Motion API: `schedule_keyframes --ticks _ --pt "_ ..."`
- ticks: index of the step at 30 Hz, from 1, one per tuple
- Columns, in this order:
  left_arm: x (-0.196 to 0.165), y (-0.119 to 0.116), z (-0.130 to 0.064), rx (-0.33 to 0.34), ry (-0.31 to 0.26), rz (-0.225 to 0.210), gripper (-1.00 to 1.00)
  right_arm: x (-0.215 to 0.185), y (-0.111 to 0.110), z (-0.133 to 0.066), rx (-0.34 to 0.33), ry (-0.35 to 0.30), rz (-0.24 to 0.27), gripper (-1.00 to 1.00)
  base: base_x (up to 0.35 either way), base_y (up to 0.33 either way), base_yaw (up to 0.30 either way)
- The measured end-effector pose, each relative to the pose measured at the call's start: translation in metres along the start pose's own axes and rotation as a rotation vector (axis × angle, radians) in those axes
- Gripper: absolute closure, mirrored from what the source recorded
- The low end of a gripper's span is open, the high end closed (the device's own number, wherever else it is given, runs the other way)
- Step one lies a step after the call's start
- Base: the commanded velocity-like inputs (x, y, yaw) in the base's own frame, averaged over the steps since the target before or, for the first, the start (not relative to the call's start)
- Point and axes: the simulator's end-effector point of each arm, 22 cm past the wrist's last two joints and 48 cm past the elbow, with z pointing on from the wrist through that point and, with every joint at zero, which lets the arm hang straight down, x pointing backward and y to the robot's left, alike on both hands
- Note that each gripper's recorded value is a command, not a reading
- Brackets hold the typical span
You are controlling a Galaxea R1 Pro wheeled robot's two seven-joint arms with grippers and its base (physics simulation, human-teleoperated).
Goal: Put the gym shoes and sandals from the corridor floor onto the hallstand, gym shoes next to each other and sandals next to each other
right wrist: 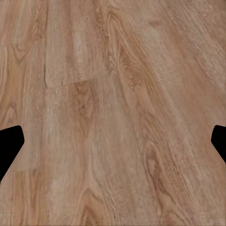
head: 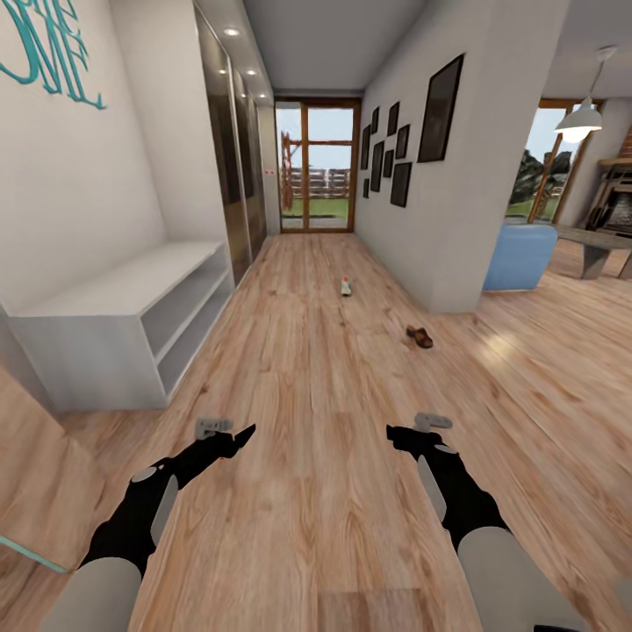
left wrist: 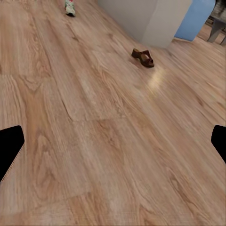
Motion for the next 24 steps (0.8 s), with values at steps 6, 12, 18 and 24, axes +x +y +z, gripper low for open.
schedule_keyframes --ticks 6,12,18,24 --pt "0.0 0.0 0.0 0.0 0.0 0.0 -1.0 0.0 -0.0001 0.0 0.0 0.0 0.0 -1.0 0.349 0.0 0.0" --pt "0.0 0.0 0.0 0.0 0.0 0.0 -1.0 0.0 -0.0002 0.0 0.0 0.0 0.0 -1.0 0.349 0.0 0.0" --pt "0.0 0.0 0.0 0.0 0.0 0.0 -1.0 -0.0002 0.0001 0.0 0.0 0.0 0.0 -1.0 0.349 0.0 0.0" --pt "0.0 0.0 0.0 0.0 0.0 0.0 -1.0 -0.0001 0.0001 0.0 0.0 0.0 0.0 -1.0 0.349 0.0 0.0"
